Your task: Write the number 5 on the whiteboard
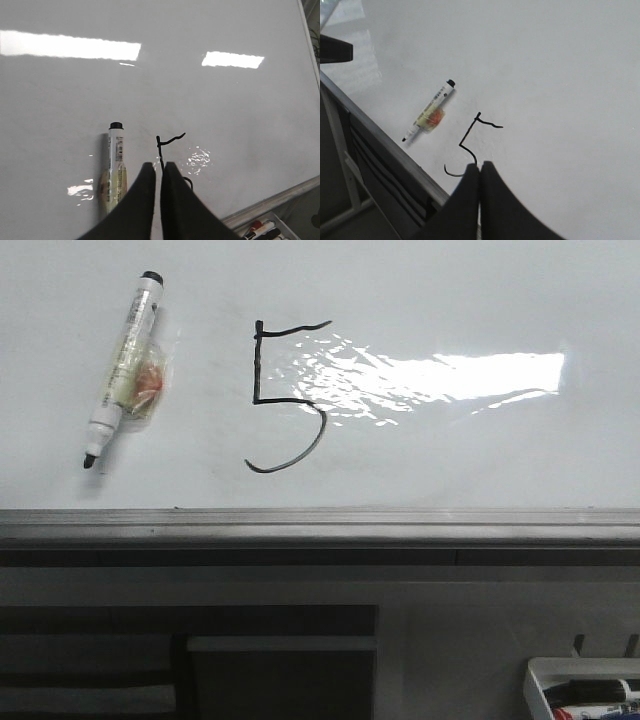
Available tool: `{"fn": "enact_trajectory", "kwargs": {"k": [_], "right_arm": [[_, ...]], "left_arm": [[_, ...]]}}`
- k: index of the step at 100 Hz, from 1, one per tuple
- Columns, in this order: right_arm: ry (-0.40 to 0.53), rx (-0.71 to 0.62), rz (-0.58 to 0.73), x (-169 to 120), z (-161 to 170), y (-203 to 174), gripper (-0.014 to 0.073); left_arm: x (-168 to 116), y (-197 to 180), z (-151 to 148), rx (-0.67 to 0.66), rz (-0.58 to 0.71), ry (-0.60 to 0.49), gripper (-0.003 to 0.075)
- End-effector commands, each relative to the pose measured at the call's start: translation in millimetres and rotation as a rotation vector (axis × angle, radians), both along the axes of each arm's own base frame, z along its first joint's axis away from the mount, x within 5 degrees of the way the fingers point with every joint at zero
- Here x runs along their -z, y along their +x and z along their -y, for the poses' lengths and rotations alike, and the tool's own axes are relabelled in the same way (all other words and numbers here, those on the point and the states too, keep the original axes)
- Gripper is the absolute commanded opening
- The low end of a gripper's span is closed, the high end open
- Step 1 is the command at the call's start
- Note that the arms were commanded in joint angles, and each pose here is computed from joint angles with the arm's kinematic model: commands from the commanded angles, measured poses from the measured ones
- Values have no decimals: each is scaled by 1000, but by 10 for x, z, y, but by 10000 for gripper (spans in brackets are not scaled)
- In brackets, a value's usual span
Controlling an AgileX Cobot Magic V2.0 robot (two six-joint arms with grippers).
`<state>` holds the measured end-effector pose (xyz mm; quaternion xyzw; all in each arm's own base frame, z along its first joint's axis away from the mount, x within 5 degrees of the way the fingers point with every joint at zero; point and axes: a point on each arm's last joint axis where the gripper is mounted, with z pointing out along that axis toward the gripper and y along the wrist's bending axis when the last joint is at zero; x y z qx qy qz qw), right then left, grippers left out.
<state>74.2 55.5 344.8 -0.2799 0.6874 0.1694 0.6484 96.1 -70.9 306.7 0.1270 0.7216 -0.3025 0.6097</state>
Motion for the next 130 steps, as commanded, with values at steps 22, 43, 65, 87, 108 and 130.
{"fn": "enact_trajectory", "kwargs": {"k": [22,43,65,87,108,130], "right_arm": [[146,5,178,490,325,-434,-61],[143,5,175,692,355,-475,-61],[127,5,154,716,353,-473,-61],[127,5,154,716,353,-473,-61],[127,5,154,716,353,-473,-61],[127,5,154,716,353,-473,-61]], "left_arm": [[200,-290,-203,10,248,80,-20],[228,-305,-214,10,250,79,-20],[228,-305,-214,10,250,79,-20],[228,-305,-214,10,250,79,-20],[228,-305,-214,10,250,79,-20],[294,-282,-240,-25,172,93,-20]]}}
